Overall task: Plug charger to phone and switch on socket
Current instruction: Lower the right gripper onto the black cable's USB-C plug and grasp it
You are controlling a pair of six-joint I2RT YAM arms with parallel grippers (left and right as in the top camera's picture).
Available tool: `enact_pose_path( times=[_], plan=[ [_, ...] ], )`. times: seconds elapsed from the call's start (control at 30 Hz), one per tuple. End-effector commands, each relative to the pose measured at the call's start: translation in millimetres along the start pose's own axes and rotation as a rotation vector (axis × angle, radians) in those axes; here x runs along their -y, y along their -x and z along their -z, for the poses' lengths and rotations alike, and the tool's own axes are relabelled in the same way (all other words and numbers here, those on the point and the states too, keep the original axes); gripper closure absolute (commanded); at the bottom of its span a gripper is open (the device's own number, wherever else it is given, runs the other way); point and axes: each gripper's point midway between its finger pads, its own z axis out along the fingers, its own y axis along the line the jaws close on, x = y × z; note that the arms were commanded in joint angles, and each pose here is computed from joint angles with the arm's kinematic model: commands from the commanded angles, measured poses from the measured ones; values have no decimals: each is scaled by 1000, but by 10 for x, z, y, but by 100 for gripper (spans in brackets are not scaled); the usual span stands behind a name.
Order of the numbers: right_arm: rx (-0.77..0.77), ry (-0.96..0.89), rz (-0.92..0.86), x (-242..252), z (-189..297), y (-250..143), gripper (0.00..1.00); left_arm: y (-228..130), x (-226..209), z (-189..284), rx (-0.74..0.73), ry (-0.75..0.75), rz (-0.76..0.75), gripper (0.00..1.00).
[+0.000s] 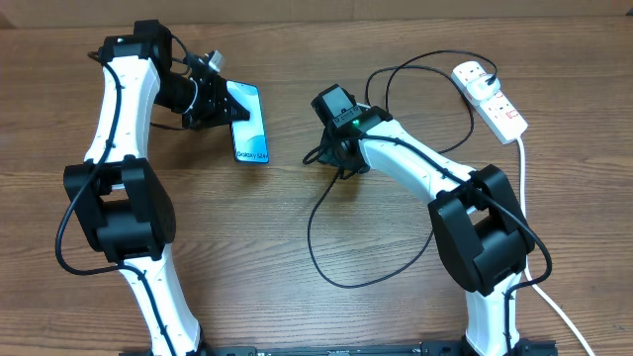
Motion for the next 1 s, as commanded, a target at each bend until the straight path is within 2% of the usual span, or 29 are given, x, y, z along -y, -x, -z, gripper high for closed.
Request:
enact_pose_path(
  times=[0.0,0.97],
  plan=[
    [42,-39,-29,150,-14,153,49,14,216,99,28,-48,-79,96],
    [14,-42,-26,158,-150,95,49,21,220,99,31,-50,-81,96]
  ],
)
